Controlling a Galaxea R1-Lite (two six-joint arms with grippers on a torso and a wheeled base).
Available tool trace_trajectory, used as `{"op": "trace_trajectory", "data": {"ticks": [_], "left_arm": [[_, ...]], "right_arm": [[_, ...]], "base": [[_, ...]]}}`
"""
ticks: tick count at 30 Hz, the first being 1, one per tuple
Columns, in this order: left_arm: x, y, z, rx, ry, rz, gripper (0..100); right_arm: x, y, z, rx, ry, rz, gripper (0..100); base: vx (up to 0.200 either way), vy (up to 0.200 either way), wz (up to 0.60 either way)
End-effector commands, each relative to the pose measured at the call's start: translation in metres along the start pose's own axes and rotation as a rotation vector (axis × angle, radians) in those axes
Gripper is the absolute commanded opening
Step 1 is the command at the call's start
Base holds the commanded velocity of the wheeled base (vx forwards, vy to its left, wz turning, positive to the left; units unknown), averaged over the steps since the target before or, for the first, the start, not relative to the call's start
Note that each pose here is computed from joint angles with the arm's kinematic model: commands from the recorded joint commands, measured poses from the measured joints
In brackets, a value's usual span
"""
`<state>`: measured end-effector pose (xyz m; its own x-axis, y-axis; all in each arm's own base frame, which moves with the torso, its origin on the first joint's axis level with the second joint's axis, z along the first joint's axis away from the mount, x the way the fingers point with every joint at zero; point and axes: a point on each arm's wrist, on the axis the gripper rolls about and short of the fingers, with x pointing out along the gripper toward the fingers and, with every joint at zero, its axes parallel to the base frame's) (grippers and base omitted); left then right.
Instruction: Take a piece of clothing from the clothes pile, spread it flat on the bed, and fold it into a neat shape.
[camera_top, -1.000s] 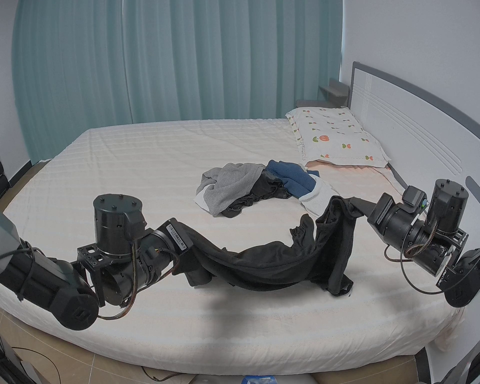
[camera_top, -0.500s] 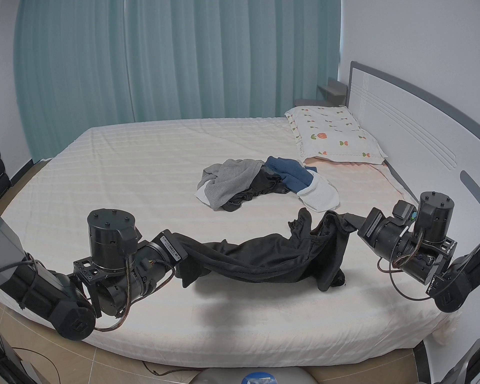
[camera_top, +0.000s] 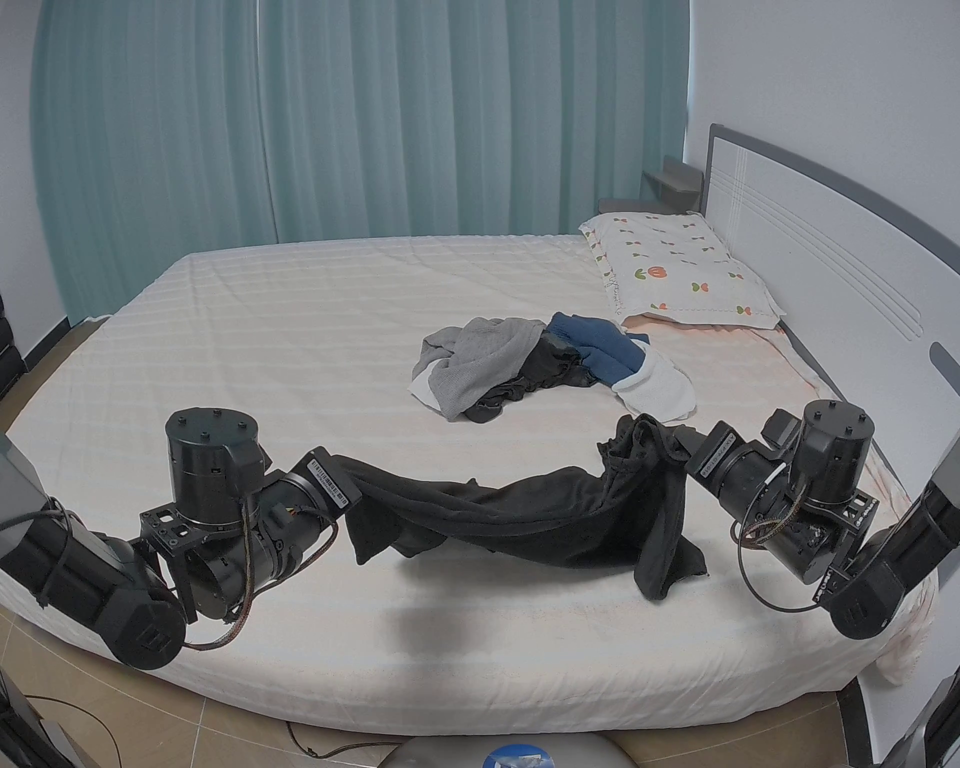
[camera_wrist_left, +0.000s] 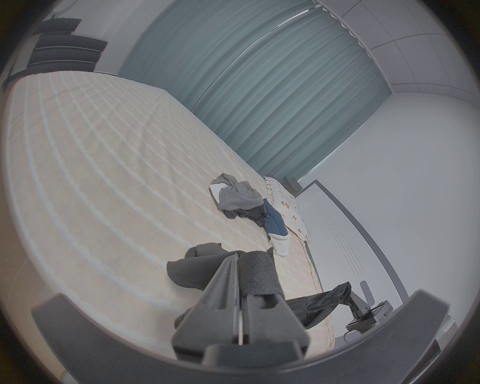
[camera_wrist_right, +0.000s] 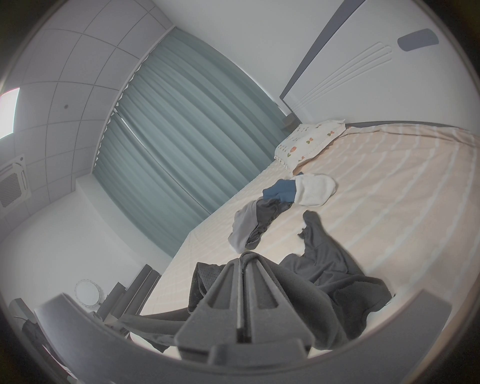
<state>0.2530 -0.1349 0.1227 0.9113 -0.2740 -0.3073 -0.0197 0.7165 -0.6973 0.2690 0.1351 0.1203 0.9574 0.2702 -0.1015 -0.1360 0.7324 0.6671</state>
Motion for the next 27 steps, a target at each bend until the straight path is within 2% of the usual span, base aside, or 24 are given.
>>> {"op": "trace_trajectory", "data": {"ticks": [1,8,19,24,27], "left_arm": [[0.000,0.002,0.004,-0.001,-0.013,0.008,0],[-0.002,0.001,0.010,-0.006,-0.034,0.001,0],[-0.006,0.001,0.011,-0.005,-0.037,-0.001,0],[-0.011,0.000,0.013,-0.006,-0.042,-0.010,0],[-0.013,-0.001,0.014,-0.006,-0.044,-0.014,0]], "right_arm": [[0.005,-0.005,-0.009,-0.008,0.023,-0.018,0],[0.000,0.002,0.002,0.011,-0.014,0.032,0],[0.001,0.003,0.007,0.031,-0.048,0.060,0],[0.000,0.004,0.009,0.071,-0.051,0.074,0],[0.001,0.004,0.014,0.104,-0.091,0.099,0]], "base": [[0.000,0.200,0.00],[0.000,0.200,0.00],[0.000,0.200,0.00],[0.000,0.200,0.00],[0.000,0.200,0.00]]}}
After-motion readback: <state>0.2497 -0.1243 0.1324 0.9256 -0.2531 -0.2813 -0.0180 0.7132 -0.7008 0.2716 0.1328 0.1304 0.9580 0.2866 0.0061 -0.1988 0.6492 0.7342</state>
